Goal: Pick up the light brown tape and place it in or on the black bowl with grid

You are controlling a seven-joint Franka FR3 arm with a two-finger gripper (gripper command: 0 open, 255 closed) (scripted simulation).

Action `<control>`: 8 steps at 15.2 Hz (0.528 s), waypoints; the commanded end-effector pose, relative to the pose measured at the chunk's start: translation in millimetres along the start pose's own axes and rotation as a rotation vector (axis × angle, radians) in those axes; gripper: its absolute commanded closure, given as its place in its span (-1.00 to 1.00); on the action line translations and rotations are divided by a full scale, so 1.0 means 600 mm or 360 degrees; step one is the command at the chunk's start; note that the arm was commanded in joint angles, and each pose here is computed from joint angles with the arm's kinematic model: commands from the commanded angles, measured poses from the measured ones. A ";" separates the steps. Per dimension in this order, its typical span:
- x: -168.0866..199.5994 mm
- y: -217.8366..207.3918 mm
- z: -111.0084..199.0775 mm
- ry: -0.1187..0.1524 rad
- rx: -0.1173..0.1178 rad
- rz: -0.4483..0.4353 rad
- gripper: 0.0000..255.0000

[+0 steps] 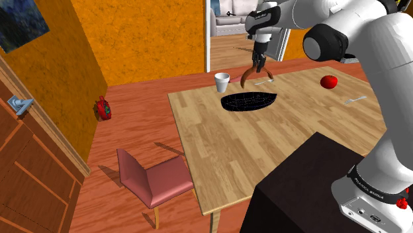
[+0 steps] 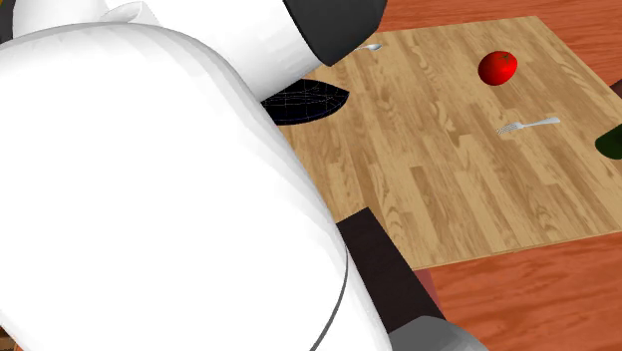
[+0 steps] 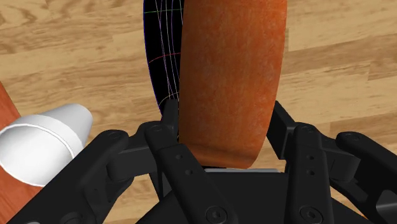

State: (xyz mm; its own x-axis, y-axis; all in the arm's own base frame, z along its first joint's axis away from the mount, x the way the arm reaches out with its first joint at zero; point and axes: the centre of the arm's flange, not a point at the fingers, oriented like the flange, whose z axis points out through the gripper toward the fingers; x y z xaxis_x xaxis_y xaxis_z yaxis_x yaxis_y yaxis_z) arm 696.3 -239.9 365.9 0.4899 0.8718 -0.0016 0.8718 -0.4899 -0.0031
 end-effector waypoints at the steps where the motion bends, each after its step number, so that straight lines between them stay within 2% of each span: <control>1: 0.000 0.000 0.017 0.0000 -0.0001 0.0000 1.00; 8: 0.000 0.001 0.078 0.0000 -0.0001 0.0000 1.00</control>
State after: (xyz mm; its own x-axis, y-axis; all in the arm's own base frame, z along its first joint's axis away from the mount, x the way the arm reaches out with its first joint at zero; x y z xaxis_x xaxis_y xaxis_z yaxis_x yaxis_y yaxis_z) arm 697.1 -239.0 324.9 0.4901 0.8717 -0.0014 0.8717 -0.4901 -0.0033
